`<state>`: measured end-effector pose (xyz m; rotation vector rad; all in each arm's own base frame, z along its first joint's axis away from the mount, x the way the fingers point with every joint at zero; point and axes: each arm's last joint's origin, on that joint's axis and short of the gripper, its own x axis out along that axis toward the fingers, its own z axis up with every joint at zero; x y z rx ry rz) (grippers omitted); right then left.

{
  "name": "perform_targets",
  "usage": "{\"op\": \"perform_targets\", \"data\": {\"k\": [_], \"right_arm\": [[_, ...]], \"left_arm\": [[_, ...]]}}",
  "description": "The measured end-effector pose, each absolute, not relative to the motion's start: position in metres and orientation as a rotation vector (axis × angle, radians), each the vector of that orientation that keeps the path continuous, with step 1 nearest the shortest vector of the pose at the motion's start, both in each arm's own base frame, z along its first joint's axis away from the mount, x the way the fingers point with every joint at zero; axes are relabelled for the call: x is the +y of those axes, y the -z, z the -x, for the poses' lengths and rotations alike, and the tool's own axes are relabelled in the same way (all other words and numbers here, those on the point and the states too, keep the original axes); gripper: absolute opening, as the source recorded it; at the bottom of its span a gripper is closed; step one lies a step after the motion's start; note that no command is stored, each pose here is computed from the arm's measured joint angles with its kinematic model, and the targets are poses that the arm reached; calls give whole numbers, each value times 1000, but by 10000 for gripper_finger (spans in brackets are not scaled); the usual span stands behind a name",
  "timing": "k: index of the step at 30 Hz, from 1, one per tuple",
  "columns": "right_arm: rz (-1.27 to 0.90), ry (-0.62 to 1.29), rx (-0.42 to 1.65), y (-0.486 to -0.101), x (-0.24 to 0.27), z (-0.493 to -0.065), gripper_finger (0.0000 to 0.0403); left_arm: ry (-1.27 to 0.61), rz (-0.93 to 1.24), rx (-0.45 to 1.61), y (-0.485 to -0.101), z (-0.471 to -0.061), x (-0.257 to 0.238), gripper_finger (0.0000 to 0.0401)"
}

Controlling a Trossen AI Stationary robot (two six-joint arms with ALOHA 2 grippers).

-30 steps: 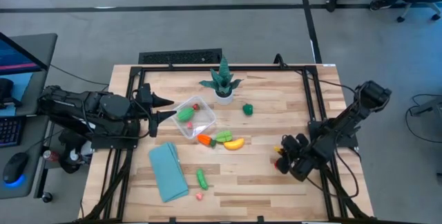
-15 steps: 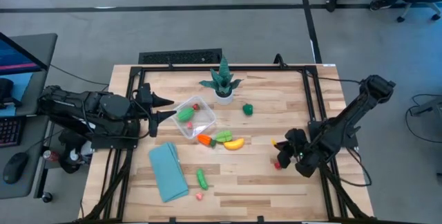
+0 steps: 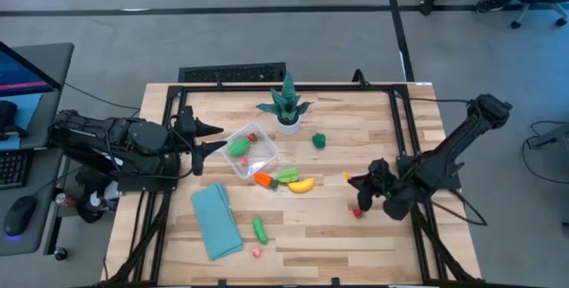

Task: Pick and placing Produce into tupperware
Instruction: Put the yellow chili pepper into the transparent container

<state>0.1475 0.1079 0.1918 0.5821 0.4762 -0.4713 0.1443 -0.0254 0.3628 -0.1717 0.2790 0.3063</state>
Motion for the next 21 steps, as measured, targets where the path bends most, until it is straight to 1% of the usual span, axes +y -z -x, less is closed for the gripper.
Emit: {"op": "perform_targets", "data": {"k": [9,21], "right_arm": [[-522,400,350,-209,101,-174,25],[-455,317,205,-232,74,-204,25]], "left_arm": [[-306,171,279,-363,-144,-25,178],[-310,152,304,-361,-143,-25,178]]}}
